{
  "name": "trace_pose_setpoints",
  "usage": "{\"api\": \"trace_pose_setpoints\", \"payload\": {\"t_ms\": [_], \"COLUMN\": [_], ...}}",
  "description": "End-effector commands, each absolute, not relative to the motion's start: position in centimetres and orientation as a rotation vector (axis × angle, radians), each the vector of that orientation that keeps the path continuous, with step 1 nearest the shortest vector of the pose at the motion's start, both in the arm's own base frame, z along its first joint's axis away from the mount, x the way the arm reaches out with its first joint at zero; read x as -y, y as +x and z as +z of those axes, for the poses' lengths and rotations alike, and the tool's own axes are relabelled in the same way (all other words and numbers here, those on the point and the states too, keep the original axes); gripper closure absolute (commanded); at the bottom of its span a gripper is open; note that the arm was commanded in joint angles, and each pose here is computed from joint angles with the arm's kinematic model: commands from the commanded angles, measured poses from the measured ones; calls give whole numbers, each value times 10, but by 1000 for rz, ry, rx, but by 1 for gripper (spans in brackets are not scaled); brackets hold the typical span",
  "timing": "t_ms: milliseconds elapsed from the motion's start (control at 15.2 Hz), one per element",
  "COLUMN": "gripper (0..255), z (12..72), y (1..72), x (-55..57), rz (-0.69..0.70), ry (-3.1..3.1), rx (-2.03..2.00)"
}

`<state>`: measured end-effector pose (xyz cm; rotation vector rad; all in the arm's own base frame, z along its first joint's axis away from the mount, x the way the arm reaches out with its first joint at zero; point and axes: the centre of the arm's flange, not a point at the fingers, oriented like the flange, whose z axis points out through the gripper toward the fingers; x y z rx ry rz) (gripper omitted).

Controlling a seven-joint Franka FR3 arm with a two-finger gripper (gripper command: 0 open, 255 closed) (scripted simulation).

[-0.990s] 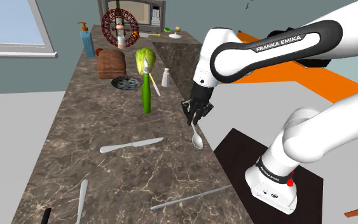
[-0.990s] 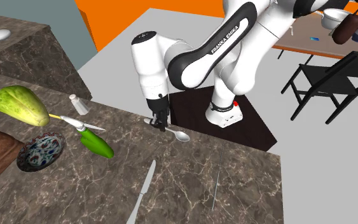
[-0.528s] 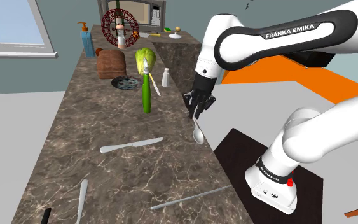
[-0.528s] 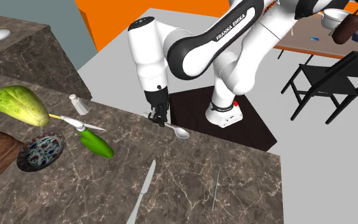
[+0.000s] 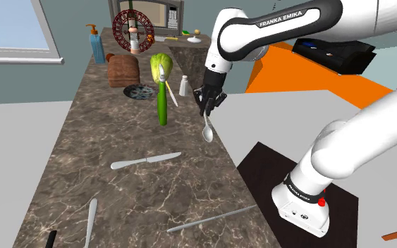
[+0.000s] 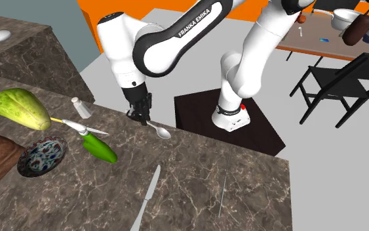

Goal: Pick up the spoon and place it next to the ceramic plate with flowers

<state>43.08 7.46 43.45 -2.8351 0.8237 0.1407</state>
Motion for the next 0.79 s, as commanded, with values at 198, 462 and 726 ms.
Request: {"api": "trace_pose_setpoints", "payload": {"t_ms": [198,462,726], "gripper": [255,255,255], "z": [434,434,434], "y": [487,532,578], "x": [-37,-10,17], "rz": [141,141,141], "ry": [-2836,-2836,-2836], "rx": [-824,-824,-824]}}
